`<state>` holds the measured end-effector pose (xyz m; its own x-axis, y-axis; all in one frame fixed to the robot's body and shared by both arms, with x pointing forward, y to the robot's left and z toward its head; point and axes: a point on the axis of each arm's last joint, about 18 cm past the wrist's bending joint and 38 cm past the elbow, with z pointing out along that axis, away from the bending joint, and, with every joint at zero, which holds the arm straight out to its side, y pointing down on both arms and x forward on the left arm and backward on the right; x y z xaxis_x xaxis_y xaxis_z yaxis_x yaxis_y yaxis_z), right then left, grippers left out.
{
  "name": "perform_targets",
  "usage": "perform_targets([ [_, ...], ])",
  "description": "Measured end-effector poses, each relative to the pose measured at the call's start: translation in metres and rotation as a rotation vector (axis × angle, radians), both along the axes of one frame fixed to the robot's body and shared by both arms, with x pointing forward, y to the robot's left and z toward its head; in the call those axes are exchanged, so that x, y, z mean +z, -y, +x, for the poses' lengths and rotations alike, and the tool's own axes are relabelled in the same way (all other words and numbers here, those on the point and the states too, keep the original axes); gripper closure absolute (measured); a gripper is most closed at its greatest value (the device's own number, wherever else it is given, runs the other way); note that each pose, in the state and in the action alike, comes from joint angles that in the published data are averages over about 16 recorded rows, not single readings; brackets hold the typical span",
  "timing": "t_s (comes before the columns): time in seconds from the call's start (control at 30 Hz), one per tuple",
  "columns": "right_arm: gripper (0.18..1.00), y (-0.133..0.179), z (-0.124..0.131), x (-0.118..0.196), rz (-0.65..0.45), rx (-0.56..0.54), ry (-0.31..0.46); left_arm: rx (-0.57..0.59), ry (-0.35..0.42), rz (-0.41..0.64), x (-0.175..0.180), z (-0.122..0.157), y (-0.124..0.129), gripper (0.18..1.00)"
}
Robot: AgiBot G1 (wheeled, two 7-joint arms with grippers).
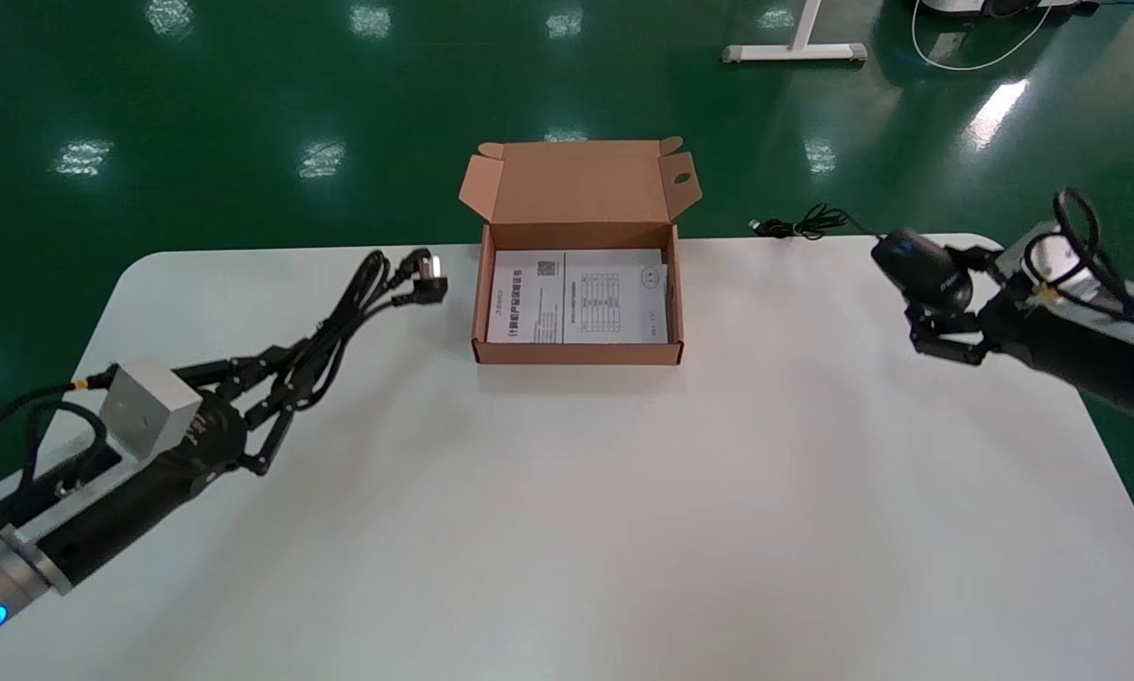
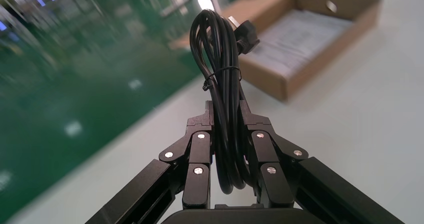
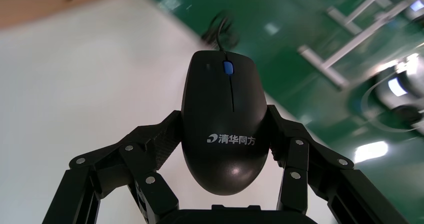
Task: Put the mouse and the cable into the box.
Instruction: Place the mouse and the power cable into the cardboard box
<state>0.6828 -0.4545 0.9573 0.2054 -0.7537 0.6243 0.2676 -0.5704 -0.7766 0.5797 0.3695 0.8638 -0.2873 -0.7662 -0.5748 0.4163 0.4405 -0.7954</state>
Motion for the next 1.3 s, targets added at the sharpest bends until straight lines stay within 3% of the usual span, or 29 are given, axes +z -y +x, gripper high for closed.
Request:
perform_targets([
  [0.3, 0.591, -0.011, -0.002, 0.071, 0.018, 0.021, 0.155, 0.019, 0.141, 0.056, 0.036, 0.022, 0.019, 0.916],
  [0.57, 0.591, -0.040, -0.009, 0.104, -0.003, 0.123, 0.201, 0.037, 0.207, 0.090, 0.050, 0.036, 0.029, 0.917],
  [0.9, 0.591, -0.089, -0.014, 0.108, -0.062, 0.270, 0.177, 0.058, 0.270, 0.113, 0.063, 0.047, 0.029, 0.917],
  [1.3, 0.592, -0.147, -0.009, 0.081, -0.132, 0.389, 0.092, 0.037, 0.326, 0.151, 0.071, 0.052, 0.031, 0.917],
])
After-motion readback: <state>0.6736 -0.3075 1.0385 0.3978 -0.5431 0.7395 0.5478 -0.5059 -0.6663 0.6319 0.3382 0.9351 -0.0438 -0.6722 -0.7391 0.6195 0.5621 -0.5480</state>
